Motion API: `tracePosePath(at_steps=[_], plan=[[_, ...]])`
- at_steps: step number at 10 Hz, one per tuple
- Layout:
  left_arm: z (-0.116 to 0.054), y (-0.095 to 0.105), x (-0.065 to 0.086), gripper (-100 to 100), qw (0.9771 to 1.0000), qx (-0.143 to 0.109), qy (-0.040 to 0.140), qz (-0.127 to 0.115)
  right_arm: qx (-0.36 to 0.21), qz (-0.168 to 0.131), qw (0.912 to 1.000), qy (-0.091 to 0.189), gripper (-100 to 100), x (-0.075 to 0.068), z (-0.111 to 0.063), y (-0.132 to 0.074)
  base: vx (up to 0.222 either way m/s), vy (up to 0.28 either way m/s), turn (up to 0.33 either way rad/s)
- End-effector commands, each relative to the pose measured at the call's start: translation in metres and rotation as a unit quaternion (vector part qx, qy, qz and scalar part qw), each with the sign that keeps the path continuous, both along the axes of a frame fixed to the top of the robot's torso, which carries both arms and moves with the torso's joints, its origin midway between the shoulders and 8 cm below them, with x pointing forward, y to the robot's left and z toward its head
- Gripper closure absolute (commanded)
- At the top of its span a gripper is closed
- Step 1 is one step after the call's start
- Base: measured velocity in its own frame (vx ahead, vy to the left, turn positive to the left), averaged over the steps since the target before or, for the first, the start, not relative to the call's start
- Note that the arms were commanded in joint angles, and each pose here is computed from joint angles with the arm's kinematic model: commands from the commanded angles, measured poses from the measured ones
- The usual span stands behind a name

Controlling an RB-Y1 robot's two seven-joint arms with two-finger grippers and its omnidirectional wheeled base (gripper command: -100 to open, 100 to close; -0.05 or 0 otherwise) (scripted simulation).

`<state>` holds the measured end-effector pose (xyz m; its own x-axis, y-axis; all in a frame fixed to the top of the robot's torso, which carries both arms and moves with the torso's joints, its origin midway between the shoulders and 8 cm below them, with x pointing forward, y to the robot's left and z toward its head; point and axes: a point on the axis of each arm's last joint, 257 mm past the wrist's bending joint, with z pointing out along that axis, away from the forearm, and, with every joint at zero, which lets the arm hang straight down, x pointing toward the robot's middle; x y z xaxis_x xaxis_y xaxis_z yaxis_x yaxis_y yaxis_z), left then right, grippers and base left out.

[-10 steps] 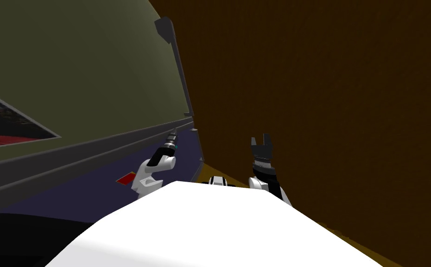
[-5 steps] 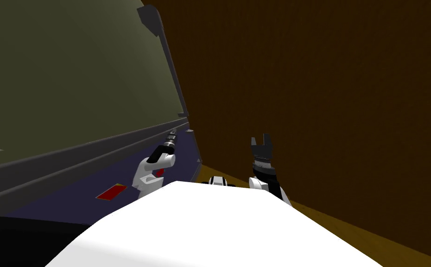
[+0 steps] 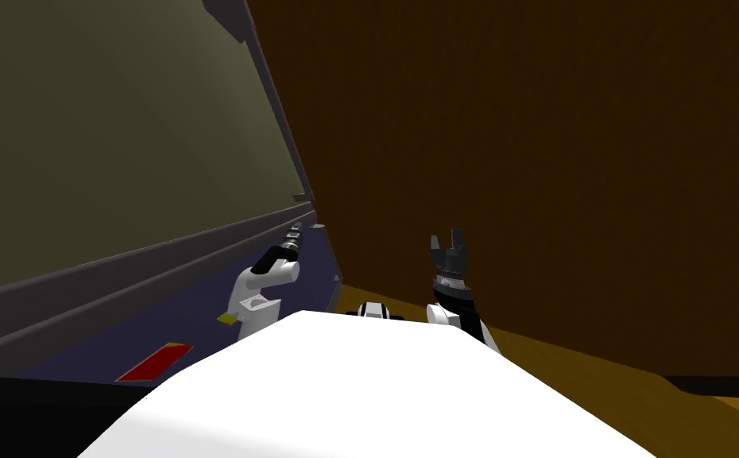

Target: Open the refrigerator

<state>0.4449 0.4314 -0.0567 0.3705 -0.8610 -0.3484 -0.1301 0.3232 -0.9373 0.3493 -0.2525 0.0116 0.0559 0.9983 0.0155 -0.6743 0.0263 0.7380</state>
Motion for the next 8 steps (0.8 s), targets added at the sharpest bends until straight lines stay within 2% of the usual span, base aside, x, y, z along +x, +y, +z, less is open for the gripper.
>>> tracePosePath(at_steps=[1,4,8], plan=[[-0.007,0.009,-0.001,-100,0.9996,-0.008,0.023,0.013,0.000,0.000,1.0000,0.000,0,0.000,0.000,0.000,-0.008,0.027,-0.166],[-0.013,0.017,-0.002,-100,0.9985,-0.017,0.046,0.025,0.000,0.000,1.0000,0.000,0,0.000,0.000,0.000,0.008,0.040,-0.203],[-0.023,0.025,-0.004,-100,0.9959,-0.029,0.077,0.036,0.000,0.000,1.0000,0.000,0,0.000,0.000,0.000,-0.008,0.032,-0.122]])
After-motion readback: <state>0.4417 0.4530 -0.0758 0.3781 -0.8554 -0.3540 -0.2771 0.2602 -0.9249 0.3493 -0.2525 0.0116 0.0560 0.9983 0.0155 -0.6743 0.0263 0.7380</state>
